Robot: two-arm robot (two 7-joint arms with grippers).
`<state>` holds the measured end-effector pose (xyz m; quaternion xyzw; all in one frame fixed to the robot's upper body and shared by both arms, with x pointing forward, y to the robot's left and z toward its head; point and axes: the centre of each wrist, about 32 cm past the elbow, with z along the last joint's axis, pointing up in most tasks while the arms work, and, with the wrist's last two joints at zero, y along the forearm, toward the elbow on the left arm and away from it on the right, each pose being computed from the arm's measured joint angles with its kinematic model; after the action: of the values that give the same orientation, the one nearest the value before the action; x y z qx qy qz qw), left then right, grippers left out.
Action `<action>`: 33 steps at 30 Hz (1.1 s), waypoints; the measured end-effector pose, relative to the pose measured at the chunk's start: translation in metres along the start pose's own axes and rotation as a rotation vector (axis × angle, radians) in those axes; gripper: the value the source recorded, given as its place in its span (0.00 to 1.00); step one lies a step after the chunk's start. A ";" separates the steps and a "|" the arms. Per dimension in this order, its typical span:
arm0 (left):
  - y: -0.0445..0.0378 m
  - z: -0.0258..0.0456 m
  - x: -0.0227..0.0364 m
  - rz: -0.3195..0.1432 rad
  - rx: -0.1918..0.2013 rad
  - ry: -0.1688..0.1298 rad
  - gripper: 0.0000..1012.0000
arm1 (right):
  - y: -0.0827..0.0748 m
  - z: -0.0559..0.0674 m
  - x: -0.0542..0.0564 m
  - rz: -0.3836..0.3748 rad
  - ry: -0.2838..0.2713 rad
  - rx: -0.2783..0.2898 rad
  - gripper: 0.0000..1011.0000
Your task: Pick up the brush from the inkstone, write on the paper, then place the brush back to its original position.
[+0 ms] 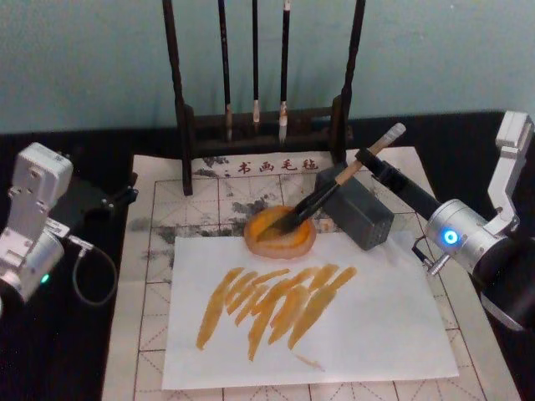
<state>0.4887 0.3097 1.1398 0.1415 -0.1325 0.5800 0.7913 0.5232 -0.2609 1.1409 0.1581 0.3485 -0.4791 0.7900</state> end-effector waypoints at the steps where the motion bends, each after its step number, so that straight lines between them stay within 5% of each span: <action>1: 0.0000 0.0000 0.0000 0.000 0.000 0.000 0.99 | 0.000 0.000 0.000 -0.001 0.002 -0.002 0.18; 33: 0.0000 0.0000 0.0000 0.000 0.000 0.000 0.99 | -0.001 0.003 0.005 -0.019 0.030 -0.033 0.18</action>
<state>0.4886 0.3097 1.1398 0.1415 -0.1324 0.5799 0.7913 0.5250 -0.2666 1.1396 0.1491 0.3695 -0.4783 0.7826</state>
